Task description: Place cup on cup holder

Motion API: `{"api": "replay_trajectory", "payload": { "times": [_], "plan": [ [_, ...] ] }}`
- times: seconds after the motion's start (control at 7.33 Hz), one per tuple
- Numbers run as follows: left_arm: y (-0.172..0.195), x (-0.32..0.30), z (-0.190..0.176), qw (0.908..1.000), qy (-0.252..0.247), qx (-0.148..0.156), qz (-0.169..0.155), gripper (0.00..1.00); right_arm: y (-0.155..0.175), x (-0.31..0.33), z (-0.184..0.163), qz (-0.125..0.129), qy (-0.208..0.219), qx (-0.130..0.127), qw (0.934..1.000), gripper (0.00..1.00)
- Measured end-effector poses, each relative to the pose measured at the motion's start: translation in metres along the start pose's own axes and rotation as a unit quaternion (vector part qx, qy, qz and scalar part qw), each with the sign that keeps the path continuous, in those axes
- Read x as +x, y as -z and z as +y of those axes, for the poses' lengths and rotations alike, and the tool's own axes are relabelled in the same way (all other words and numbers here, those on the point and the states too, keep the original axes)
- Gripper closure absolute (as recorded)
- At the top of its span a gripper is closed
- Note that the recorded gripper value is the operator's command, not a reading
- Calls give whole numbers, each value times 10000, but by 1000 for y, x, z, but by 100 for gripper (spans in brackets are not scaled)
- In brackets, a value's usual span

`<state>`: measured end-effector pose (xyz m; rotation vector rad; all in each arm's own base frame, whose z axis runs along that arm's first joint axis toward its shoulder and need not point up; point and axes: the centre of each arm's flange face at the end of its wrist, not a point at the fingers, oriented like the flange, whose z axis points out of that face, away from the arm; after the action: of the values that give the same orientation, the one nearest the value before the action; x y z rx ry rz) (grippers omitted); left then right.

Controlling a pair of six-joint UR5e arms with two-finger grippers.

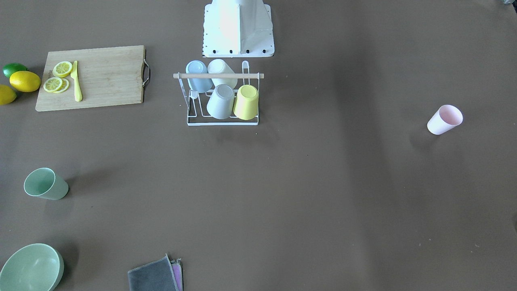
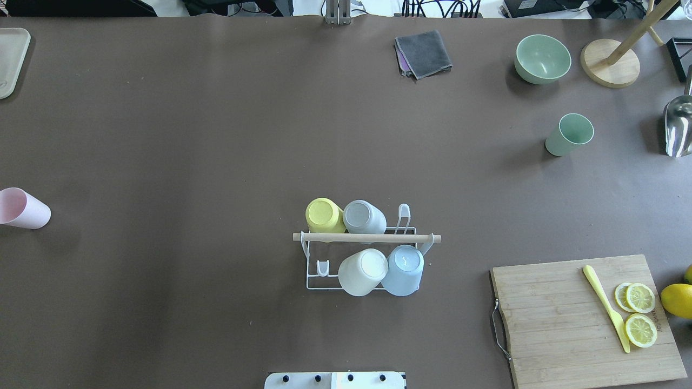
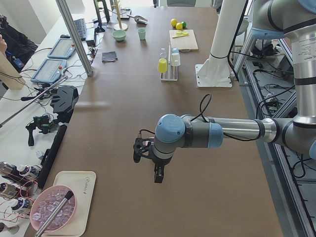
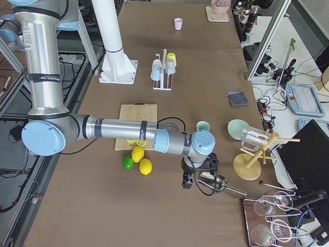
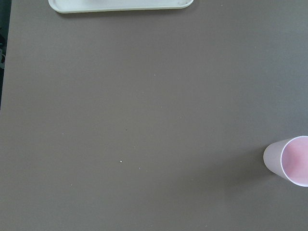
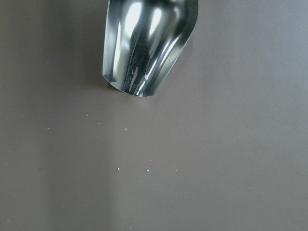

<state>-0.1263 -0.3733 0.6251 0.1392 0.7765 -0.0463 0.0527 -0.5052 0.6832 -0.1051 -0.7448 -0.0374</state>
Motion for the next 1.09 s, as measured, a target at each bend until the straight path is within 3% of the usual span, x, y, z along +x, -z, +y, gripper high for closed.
{"api": "replay_trajectory", "payload": {
  "times": [0.82,1.09],
  "plan": [
    [-25,-2,-19,9997,-154,-176,-23,1,-5,5,1,4,-45,-49,10000,0],
    [-41,24,-39,9967,-618,-360,-390,2,-5,5,0,4,-48,-52,10000,0]
  ]
}}
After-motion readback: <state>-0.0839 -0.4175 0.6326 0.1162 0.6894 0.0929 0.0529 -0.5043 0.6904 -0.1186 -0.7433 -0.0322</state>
